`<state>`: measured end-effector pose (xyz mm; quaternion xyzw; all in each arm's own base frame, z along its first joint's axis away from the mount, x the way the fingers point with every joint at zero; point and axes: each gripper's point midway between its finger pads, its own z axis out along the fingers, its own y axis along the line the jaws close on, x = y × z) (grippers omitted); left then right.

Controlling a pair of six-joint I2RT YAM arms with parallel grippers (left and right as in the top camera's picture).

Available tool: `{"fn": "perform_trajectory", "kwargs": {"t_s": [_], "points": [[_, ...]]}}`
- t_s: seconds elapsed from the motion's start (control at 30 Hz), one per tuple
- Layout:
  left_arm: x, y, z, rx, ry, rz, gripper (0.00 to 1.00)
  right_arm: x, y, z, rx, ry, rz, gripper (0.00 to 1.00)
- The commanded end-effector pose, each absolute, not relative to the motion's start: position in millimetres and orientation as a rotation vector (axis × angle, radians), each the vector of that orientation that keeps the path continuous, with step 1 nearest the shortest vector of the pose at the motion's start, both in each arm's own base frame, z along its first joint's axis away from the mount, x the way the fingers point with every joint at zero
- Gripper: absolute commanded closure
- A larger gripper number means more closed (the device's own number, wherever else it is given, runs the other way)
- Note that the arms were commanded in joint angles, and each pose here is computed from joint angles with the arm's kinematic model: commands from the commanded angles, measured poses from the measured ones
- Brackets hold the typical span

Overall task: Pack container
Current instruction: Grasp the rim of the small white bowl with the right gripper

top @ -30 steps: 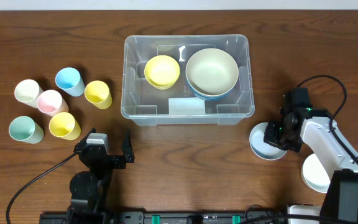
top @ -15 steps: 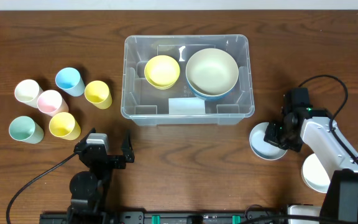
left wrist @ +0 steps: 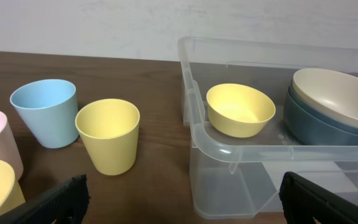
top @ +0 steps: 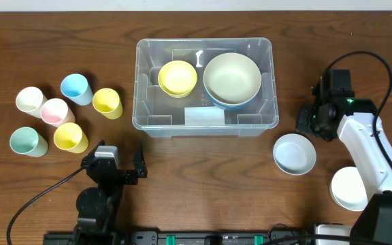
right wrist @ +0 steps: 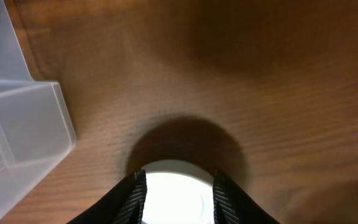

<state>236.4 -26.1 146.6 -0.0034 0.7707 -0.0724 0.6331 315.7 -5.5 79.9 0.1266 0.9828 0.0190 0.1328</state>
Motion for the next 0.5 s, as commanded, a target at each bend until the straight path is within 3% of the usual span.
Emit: {"fn": "perform_trajectory", "kwargs": {"t_s": [0.0,0.27,0.47], "points": [[235,-26,132,-0.004,1.805,-0.164,0.02,319,-20,77,0.31,2.85,-0.004,0.65],[235,-26,132,-0.005,1.805,-0.164,0.02,317,-15,48,0.273,2.935,0.046,0.69],[235,-26,132,-0.004,1.805,-0.164,0.02,302,-12,48,0.473,2.971,0.071,0.69]]}}
